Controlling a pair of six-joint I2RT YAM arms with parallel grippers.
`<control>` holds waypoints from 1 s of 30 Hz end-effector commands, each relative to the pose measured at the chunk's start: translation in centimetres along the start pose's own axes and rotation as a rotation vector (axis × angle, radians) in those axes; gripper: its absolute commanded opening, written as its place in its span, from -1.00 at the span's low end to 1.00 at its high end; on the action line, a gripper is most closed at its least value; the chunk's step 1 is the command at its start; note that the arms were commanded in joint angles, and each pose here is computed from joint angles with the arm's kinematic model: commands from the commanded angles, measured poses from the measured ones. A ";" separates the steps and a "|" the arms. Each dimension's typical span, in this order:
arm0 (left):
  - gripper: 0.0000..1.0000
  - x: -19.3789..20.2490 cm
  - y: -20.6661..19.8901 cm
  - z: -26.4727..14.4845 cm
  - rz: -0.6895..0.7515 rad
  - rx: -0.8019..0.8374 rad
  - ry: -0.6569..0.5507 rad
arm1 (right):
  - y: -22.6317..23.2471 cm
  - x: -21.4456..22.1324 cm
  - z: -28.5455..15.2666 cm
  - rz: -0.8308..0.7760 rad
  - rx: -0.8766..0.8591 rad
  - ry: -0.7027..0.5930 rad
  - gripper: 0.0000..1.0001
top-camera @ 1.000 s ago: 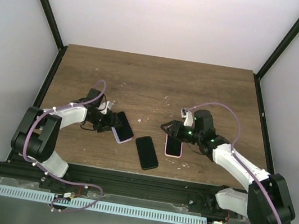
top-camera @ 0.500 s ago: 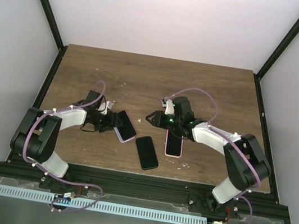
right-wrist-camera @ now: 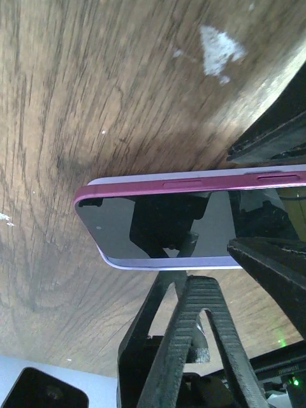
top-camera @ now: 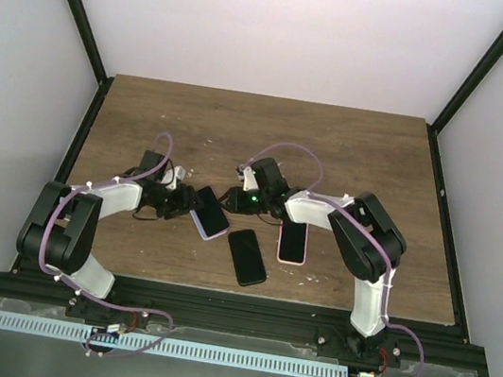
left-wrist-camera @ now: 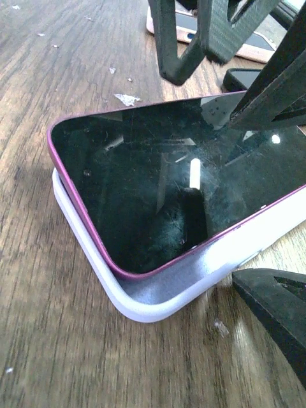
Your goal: Put the phone into the phone case
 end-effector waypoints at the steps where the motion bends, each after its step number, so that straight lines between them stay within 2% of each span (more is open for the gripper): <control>1: 0.21 -0.3 -0.3 0.4 0.027 0.034 0.002 | 0.6 -1.2 1.0 -0.037 -0.002 0.003 -0.37; 14: 0.18 -0.4 -0.4 1.0 0.018 0.052 0.022 | 0.3 -0.5 2.3 -0.036 -0.009 0.044 -0.66; 23: 0.15 -0.3 -0.7 1.2 0.006 0.081 0.035 | 1.7 0.3 2.9 -0.037 -0.059 0.069 -0.91; 30: 0.12 0.1 -1.4 1.3 0.005 0.110 0.054 | 2.4 1.4 3.7 -0.015 -0.067 0.096 -0.94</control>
Point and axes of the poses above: each gripper's point midway between its finger pads, its own z axis out along the fingers, its own y axis along the line the jaws close on, x = y × z, the point moved 3 cm from there along -z, back along the fingers, and after that the axes turned 6 degrees about -z, right-handed, at the moved point
